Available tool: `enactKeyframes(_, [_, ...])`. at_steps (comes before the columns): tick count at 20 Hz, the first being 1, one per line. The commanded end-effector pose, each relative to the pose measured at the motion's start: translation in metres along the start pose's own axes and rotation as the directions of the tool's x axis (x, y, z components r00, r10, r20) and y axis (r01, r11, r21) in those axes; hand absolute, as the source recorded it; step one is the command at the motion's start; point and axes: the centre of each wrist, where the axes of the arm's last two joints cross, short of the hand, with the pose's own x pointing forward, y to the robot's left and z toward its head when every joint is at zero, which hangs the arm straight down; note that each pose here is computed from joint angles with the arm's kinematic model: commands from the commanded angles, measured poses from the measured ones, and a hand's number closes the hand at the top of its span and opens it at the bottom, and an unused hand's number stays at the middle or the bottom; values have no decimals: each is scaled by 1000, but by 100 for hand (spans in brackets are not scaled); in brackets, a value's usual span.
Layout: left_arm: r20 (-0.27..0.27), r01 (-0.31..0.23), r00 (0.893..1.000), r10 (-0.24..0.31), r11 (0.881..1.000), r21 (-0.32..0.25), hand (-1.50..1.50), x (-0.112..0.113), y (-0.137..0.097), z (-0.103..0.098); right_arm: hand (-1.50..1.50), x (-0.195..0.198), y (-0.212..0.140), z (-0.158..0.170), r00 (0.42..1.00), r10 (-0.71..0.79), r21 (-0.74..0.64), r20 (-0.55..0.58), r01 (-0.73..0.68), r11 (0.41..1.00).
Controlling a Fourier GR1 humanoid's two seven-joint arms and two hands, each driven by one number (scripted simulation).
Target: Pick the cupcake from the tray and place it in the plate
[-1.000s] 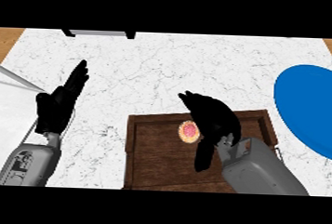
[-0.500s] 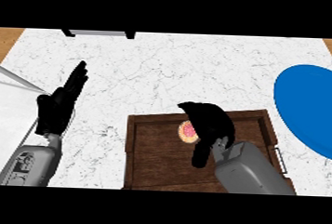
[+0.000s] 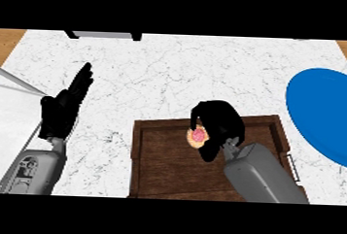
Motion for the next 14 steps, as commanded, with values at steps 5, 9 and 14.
enactKeyframes(5, [-10,-7,1000,8,995,99,0,-4,20,7,150,-209,-49,59,966,36,-51,-254,-51,997])
enactKeyframes(9, [-29,-11,999,15,992,122,0,-11,26,12,150,-272,-89,99,959,1,-156,-282,-47,987])
enactKeyframes(14, [-32,4,999,0,991,130,0,-14,31,17,150,-321,-145,154,987,-59,-444,-150,-14,896])
